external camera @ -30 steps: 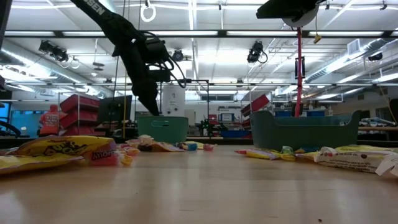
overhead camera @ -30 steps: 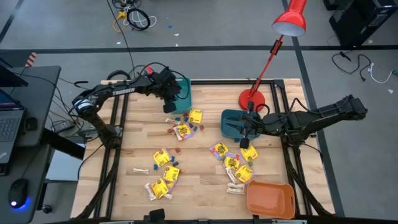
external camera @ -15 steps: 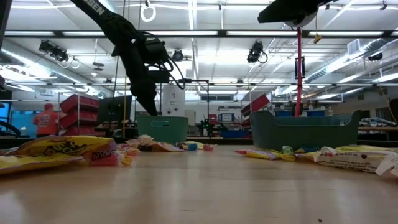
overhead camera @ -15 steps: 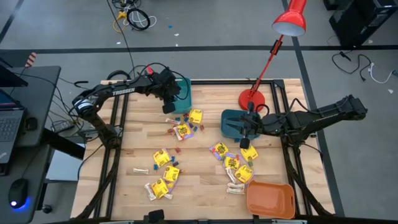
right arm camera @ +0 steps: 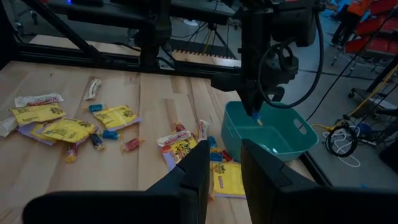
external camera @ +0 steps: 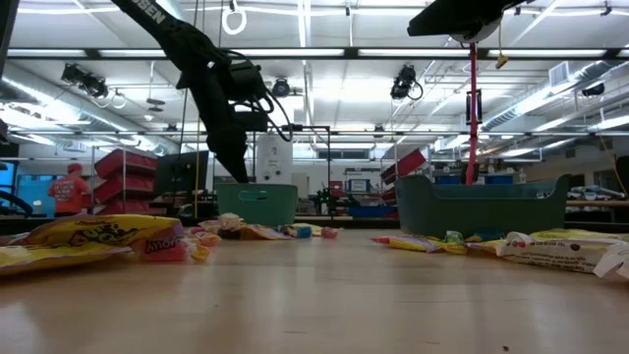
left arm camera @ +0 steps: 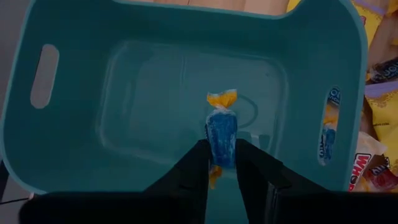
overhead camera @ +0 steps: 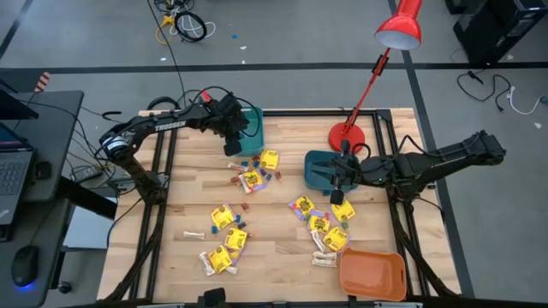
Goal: Sort candy
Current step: Put the blue candy into the green bin, then put the red candy into the green bin
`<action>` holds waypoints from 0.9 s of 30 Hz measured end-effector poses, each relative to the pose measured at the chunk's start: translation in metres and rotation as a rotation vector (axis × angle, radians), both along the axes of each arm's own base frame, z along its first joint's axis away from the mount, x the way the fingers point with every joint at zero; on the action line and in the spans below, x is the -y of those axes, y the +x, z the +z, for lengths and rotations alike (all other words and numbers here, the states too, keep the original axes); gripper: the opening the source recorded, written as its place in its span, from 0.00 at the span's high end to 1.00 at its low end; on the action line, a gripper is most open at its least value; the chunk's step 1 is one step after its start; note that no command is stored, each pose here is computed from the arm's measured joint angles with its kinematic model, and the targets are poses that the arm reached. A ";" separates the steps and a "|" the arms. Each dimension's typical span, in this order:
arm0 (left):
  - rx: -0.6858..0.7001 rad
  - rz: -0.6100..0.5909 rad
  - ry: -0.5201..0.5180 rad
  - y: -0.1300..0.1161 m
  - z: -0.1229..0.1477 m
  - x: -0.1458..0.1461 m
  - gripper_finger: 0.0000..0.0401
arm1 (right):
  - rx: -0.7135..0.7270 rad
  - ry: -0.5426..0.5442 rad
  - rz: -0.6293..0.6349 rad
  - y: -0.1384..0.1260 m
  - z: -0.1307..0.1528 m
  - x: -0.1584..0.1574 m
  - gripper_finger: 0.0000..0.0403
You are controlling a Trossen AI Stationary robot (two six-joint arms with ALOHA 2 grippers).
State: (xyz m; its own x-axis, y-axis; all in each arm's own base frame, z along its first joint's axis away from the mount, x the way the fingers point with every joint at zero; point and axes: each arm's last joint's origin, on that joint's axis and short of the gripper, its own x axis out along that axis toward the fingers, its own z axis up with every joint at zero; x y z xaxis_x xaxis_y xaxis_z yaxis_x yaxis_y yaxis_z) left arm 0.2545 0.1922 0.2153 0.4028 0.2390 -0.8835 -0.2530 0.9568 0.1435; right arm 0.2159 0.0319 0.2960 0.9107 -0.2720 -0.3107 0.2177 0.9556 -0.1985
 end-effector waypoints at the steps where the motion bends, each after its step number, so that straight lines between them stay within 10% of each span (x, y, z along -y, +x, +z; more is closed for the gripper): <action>1: 0.000 0.000 0.000 0.000 0.000 0.000 0.79 | 0.000 0.000 0.000 0.000 0.000 0.000 0.81; 27: -0.027 0.104 -0.046 -0.006 0.009 0.005 0.68 | 0.006 0.002 0.000 0.000 0.001 0.000 0.81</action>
State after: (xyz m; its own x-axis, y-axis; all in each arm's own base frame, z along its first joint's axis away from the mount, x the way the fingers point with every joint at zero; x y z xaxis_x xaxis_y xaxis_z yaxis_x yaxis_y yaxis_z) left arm 0.2483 0.1873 0.2241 0.3542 0.2372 -0.9046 -0.3482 0.9312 0.1078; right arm 0.2161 0.0320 0.2965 0.9126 -0.2717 -0.3055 0.2191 0.9559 -0.1956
